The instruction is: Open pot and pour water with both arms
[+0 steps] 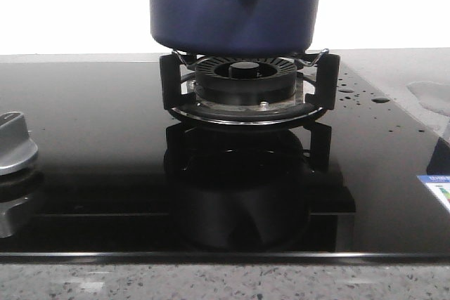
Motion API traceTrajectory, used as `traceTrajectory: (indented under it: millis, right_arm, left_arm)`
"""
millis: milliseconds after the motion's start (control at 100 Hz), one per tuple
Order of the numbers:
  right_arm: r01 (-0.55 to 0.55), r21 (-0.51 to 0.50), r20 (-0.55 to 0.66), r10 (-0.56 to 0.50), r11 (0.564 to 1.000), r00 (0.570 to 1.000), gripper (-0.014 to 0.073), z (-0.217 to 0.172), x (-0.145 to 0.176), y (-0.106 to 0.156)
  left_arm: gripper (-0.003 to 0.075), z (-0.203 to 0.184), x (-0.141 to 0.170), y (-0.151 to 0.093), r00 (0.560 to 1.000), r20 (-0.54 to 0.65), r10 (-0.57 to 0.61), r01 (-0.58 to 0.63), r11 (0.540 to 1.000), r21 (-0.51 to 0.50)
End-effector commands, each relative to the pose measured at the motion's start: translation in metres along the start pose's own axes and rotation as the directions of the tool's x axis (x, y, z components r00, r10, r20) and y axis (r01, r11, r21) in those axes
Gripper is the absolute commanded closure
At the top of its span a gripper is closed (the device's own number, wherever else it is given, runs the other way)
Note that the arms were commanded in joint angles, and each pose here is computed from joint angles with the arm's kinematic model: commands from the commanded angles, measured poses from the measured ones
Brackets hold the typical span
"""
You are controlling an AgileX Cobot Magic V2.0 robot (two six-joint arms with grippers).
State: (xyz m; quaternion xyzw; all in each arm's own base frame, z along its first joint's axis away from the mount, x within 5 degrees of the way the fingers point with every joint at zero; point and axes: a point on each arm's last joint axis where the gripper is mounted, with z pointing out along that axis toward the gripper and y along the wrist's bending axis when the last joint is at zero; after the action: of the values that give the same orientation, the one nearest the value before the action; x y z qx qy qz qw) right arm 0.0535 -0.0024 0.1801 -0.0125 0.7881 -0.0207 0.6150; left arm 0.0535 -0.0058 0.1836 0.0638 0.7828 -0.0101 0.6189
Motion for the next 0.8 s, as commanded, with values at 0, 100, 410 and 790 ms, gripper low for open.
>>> traceTrajectory:
  millis: [0,100,410,790]
  right_arm:
    - [0.01,0.004,0.01,-0.01,1.0,1.0,0.0659,0.001,0.006,0.0]
    - [0.031,0.011,0.008,-0.031,0.999,1.0,0.0659,0.001,0.007,0.0]
    - [0.332,0.111,0.034,-0.338,0.937,0.941,0.0659,0.001,0.001,-0.008]
    - [0.34,0.086,0.393,-0.346,0.936,0.852,0.0659,-0.006,-0.029,0.006]
  left_arm:
    - [0.0741,0.002,0.009,-0.001,0.999,0.036,-0.023,0.024,1.0,-0.003]
    - [0.0741,0.002,0.009,-0.001,0.999,0.036,-0.023,0.024,1.0,-0.003]
    - [0.0741,0.002,0.009,0.0,0.999,0.035,-0.018,0.018,1.0,-0.005]
    - [0.0741,0.002,0.009,0.0,0.999,0.035,-0.001,0.001,1.0,-0.01]
